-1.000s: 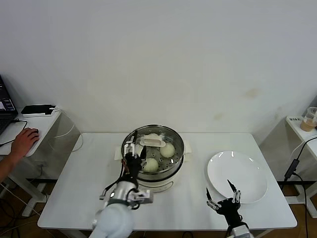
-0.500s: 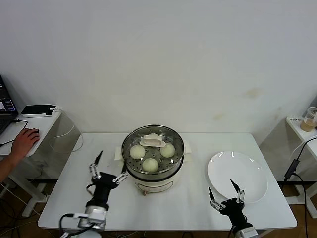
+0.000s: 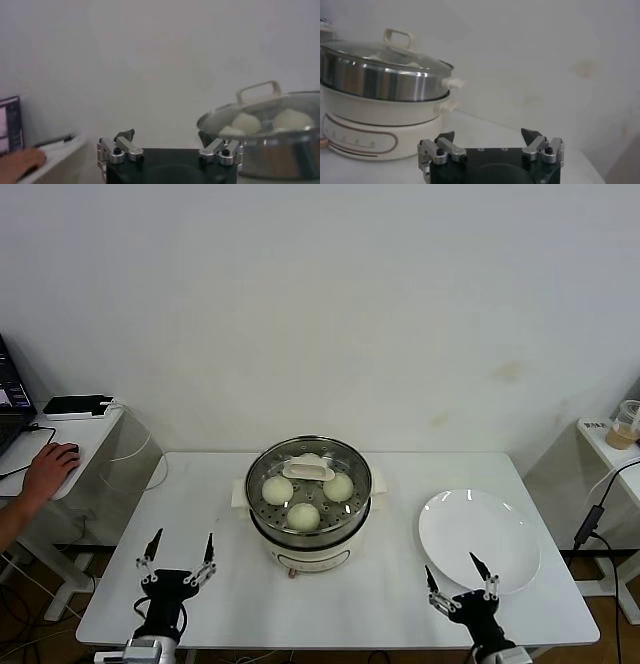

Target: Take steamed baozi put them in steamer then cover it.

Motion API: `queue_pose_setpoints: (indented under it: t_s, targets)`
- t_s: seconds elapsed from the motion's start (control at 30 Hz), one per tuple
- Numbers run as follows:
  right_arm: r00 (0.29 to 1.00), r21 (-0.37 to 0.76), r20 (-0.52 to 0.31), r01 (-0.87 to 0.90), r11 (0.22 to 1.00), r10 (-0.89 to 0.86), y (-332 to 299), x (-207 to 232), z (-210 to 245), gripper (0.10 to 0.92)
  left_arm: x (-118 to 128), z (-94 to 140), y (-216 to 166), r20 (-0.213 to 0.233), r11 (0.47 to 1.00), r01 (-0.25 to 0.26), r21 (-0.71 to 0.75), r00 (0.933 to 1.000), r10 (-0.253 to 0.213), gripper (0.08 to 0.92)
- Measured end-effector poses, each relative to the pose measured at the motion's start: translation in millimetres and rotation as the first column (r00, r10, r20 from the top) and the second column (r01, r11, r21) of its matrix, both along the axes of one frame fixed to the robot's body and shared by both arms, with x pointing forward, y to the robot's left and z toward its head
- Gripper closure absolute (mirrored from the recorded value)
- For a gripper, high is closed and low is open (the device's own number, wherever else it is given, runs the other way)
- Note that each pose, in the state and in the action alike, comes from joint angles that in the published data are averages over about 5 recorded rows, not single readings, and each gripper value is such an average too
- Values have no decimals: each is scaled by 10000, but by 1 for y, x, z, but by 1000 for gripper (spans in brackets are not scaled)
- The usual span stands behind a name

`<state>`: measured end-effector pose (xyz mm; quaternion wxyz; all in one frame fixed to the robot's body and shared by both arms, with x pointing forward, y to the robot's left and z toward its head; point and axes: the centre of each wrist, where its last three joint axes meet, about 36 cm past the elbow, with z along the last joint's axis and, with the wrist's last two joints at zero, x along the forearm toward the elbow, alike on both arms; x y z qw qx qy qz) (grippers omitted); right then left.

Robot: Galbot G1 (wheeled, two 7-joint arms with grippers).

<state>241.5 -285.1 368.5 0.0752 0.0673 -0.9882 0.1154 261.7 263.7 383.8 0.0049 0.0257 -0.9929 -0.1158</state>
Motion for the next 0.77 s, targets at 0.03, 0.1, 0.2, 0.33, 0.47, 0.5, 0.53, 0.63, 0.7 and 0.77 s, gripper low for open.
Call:
queue_pose_setpoints:
  t_s: [0.03,0.1,0.2,0.33,0.47,0.5,0.53,0.63,0.7,0.77]
  targets:
    - [10000,19,-16,13,10000,-13,-1,0,-1,200,-1,-1,2,-35,10000,-52,-59,10000,52,177]
    - [10000,58,-37,20,10000,-20,-1,0,-1,200,-3,-4,5,-118,9998,-147,-153,9998,146,177]
    - [10000,136,-63,3,9999,-2,-1,-1,-1,200,-4,-8,11,-261,9994,-254,-242,9994,248,177]
    - [9999,308,-131,-22,9995,26,0,-1,-1,200,-3,-12,21,-466,9990,-381,-246,9982,369,177]
    - [9997,537,-228,-88,9985,101,3,-3,0,200,0,-15,33,-698,9982,-575,-177,9960,561,177]
    - [9996,611,-252,-117,9981,132,4,-3,0,200,1,-16,37,-760,9978,-637,-161,9952,623,177]
    - [9995,690,-279,-146,9975,166,5,-4,1,200,1,-16,40,-817,9975,-694,-146,9943,680,177]
    - [9991,924,-346,-223,9955,256,8,-5,3,200,1,-16,47,-946,9967,-808,-126,9924,792,177]
    - [9989,1050,-358,-252,9942,292,8,-5,5,200,0,-16,51,-1023,9963,-850,-144,9913,831,177]
    - [9989,1106,-356,-263,9935,304,7,-5,6,200,-1,-16,52,-1069,9961,-873,-159,9906,851,177]
